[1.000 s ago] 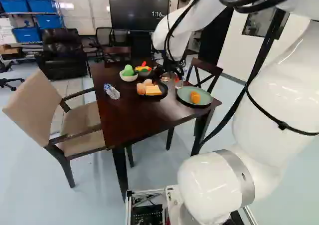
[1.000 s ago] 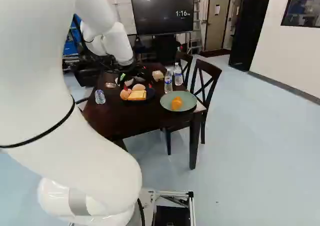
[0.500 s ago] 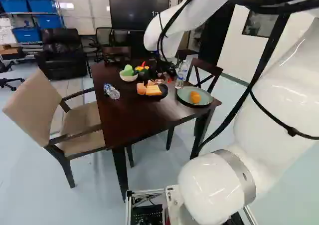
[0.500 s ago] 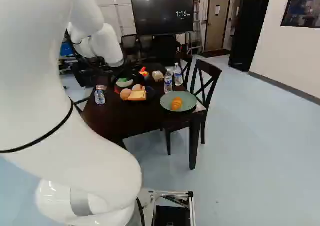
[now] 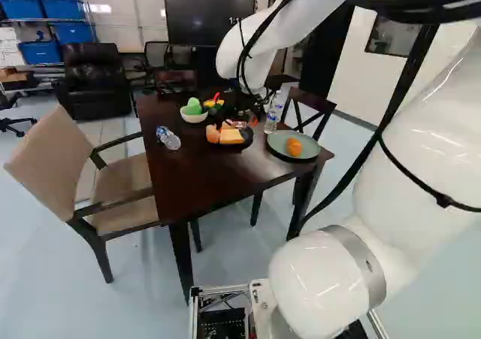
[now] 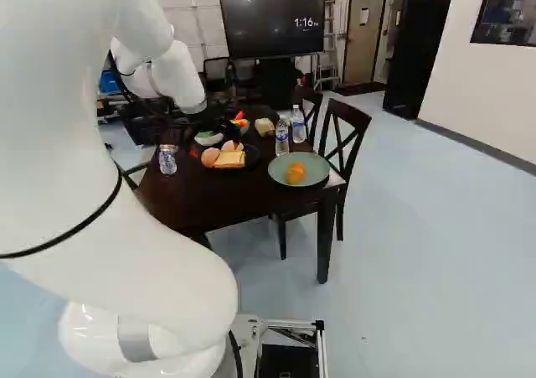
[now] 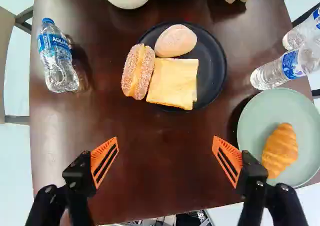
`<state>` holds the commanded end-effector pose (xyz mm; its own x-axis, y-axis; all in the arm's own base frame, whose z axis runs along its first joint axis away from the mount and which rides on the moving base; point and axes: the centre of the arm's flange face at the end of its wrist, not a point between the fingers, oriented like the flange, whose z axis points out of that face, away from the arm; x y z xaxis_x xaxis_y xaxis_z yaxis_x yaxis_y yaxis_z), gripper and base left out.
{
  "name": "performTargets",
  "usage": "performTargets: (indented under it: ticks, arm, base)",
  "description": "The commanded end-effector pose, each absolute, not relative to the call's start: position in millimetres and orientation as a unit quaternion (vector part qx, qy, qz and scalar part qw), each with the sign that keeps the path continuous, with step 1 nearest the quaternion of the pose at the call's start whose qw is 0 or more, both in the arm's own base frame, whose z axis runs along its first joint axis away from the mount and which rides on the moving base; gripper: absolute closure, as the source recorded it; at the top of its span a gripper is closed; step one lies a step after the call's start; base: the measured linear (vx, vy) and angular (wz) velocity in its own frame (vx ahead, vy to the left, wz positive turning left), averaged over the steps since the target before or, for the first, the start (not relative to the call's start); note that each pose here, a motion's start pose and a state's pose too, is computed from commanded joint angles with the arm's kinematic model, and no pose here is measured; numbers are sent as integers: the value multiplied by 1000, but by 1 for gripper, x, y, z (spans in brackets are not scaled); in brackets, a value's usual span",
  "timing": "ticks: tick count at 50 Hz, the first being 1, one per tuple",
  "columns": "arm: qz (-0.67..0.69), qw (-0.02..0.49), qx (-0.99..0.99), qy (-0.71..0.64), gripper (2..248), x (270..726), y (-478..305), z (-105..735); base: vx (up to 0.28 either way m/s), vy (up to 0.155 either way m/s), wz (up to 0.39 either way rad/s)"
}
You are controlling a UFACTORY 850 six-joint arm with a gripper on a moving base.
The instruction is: Move the croissant to the empty plate
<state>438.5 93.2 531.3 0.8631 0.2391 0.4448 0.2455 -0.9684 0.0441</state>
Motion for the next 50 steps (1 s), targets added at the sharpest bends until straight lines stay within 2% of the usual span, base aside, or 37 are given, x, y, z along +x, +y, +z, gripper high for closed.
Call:
performTargets:
  ticks: [50]
  arm:
    - [-305, 16, -947, -101, 3, 418, 71, 491]
  base:
    - [0, 0, 0]
